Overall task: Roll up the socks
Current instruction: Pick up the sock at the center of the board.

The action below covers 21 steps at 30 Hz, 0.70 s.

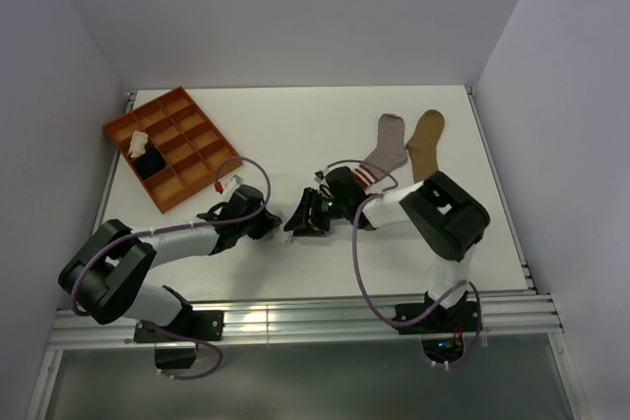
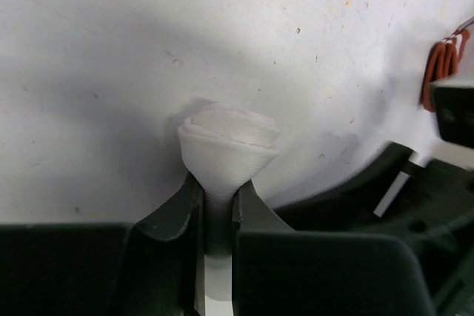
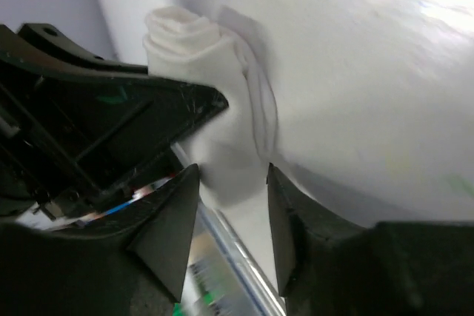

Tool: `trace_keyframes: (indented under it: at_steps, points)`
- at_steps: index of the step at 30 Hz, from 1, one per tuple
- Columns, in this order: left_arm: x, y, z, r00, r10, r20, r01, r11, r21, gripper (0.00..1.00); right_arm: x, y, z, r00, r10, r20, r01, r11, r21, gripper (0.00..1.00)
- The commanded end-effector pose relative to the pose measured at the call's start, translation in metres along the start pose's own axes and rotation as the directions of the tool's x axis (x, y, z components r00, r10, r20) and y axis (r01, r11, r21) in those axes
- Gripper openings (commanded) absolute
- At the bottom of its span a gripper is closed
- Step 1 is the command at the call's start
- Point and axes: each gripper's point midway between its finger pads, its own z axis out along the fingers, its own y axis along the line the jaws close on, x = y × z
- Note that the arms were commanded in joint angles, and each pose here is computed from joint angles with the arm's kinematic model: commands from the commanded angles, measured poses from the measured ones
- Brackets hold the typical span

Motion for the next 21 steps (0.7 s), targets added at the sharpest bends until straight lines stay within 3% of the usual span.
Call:
trace_keyframes:
  at_steps: [1,8,15,17,21]
  points:
    - [0.011,0.076,-0.005,0.991,0.120,-0.059,-0.133,0.940,-0.315,0.00,0.002,-0.033,-0.031,0.992,-0.118,0.050,0.100,0.959,0.266,0.51]
    - [-0.017,0.064,-0.010,0.969,0.245,-0.025,-0.233,0.879,-0.416,0.00,-0.022,-0.012,-0.114,0.899,-0.387,0.208,0.246,0.836,0.491,0.61]
    - [-0.077,-0.004,-0.038,0.927,0.361,0.101,-0.300,0.876,-0.378,0.00,-0.038,0.032,-0.190,0.742,-0.554,0.377,0.298,0.777,0.555,0.62]
    - [-0.099,-0.023,-0.048,0.919,0.368,0.144,-0.299,0.885,-0.358,0.00,-0.039,0.051,-0.211,0.683,-0.586,0.437,0.323,0.778,0.539,0.66]
    - [-0.159,-0.026,-0.074,0.873,0.424,0.240,-0.308,0.862,-0.403,0.00,-0.039,0.079,-0.248,0.558,-0.620,0.551,0.352,0.779,0.519,0.84]
